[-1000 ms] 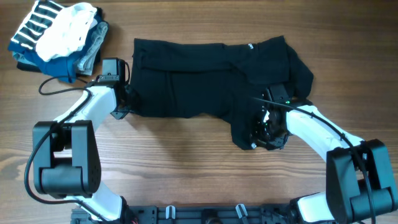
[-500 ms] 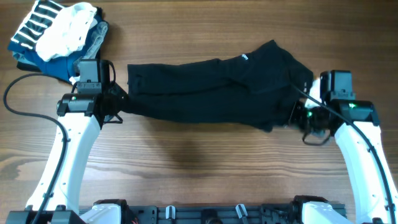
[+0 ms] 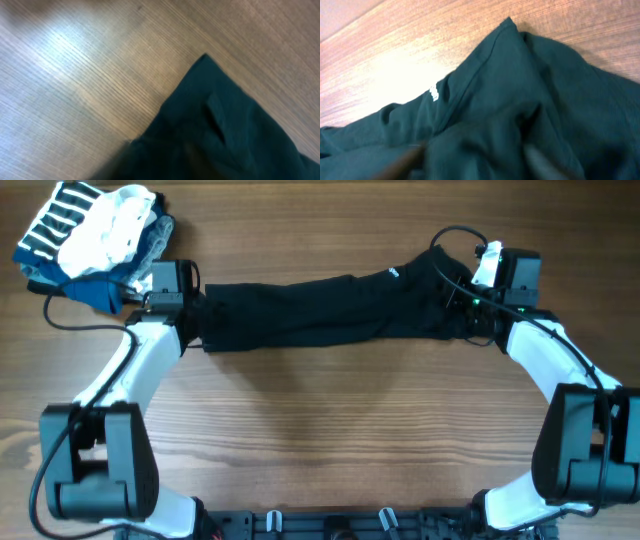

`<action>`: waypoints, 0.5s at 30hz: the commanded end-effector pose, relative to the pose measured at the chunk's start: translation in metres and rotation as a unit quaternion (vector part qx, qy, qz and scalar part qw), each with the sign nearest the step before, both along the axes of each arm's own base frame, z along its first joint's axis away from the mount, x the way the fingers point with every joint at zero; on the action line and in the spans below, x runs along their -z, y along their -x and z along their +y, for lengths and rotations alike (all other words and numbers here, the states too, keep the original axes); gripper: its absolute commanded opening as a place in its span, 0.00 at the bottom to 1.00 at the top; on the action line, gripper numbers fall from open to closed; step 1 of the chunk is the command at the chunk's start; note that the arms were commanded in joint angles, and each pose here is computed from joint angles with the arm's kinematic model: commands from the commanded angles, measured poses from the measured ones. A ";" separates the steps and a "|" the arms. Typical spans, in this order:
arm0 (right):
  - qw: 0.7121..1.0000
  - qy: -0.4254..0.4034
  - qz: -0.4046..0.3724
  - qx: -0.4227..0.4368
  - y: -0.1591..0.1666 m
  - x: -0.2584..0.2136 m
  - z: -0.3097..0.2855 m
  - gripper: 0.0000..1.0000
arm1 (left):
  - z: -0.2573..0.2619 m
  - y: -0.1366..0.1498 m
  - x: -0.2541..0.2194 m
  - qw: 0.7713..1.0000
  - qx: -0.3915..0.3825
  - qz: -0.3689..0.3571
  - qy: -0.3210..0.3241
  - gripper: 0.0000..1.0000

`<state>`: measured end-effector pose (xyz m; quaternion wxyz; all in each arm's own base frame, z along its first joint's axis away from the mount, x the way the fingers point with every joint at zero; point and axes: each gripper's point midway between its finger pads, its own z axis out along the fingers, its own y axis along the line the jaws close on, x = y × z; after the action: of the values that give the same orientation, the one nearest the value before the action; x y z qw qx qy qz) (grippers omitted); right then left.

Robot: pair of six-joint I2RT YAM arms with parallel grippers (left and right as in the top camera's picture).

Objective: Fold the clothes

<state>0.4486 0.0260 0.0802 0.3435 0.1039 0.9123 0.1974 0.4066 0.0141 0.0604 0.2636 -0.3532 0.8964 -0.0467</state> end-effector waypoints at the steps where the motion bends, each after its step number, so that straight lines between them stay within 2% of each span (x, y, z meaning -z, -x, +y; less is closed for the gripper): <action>1: 1.000 -0.008 -0.012 -0.016 -0.007 -0.007 0.008 0.99 | 0.004 -0.013 0.005 0.999 0.028 -0.009 -0.027 1.00; 5: 0.997 0.026 -0.039 -0.057 -0.006 -0.071 0.010 0.99 | -0.004 -0.015 -0.032 0.991 0.117 -0.023 -0.058 1.00; 8: 0.991 0.072 -0.044 -0.107 0.004 -0.112 0.011 0.99 | -0.033 -0.012 -0.028 0.971 0.238 -0.021 -0.022 1.00; 9: 0.990 0.076 -0.039 -0.111 0.006 -0.112 0.011 0.99 | -0.037 -0.011 -0.022 0.967 0.255 -0.016 -0.013 1.00; 11: 0.990 0.090 -0.017 -0.111 0.012 -0.102 0.006 1.00 | -0.048 -0.001 -0.008 0.945 0.326 0.001 0.001 1.00; 13: 0.988 0.101 -0.001 -0.115 0.017 -0.096 0.004 1.00 | -0.044 0.007 0.004 0.926 0.377 0.021 -0.024 1.00; 15: 0.988 0.099 0.009 -0.116 0.021 -0.093 0.004 0.99 | -0.036 0.007 0.012 0.919 0.390 0.029 -0.038 0.99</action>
<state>0.4288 0.0304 0.1757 0.3228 -0.0194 0.9333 0.1564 0.3980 -0.0256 0.0564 0.2116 -0.0447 0.9707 -0.1045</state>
